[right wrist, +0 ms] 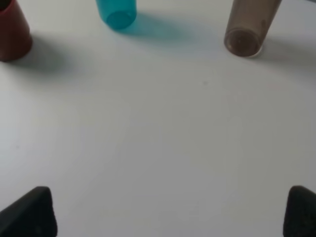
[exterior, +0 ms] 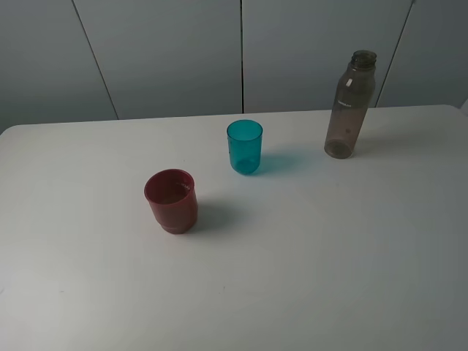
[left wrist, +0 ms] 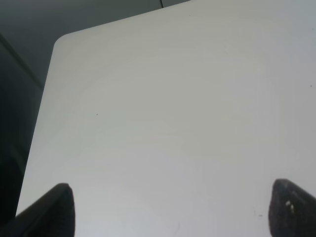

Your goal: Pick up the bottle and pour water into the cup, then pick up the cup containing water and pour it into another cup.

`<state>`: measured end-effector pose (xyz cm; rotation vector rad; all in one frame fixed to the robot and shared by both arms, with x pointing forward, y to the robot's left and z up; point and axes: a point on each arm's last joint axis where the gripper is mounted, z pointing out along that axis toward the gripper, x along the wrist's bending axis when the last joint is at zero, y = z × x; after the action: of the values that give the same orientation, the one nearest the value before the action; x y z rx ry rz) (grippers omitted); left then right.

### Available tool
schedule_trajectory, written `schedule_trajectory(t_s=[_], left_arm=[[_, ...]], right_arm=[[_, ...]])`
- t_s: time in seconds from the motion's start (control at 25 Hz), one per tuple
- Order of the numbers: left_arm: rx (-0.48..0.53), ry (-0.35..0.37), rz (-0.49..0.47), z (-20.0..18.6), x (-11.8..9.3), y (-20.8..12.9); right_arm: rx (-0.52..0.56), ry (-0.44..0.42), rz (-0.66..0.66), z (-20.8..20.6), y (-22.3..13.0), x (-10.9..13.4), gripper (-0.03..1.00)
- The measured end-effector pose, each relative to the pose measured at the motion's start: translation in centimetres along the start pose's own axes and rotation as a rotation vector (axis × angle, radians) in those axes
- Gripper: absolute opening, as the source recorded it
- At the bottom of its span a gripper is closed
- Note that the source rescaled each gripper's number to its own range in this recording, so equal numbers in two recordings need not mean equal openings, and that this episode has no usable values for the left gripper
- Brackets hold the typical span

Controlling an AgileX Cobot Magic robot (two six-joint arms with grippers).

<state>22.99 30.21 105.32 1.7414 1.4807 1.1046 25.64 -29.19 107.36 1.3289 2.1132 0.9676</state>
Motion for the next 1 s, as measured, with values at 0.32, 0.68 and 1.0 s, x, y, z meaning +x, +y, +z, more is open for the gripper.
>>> schedule_trajectory(t_s=[0.32, 0.68, 1.0], left_arm=[[0.0, 0.0, 0.0, 0.0, 0.0, 0.0], [0.0, 0.0, 0.0, 0.0, 0.0, 0.0], [0.0, 0.0, 0.0, 0.0, 0.0, 0.0]], right_arm=[[-0.192, 0.016, 0.007, -2.3, -2.4, 0.1, 1.0], [-0.196, 0.036, 0.021, -0.7, -3.4, 0.3, 1.0], [-0.207, -0.019, 0.059, -0.7, -3.3, 0.3, 1.0]])
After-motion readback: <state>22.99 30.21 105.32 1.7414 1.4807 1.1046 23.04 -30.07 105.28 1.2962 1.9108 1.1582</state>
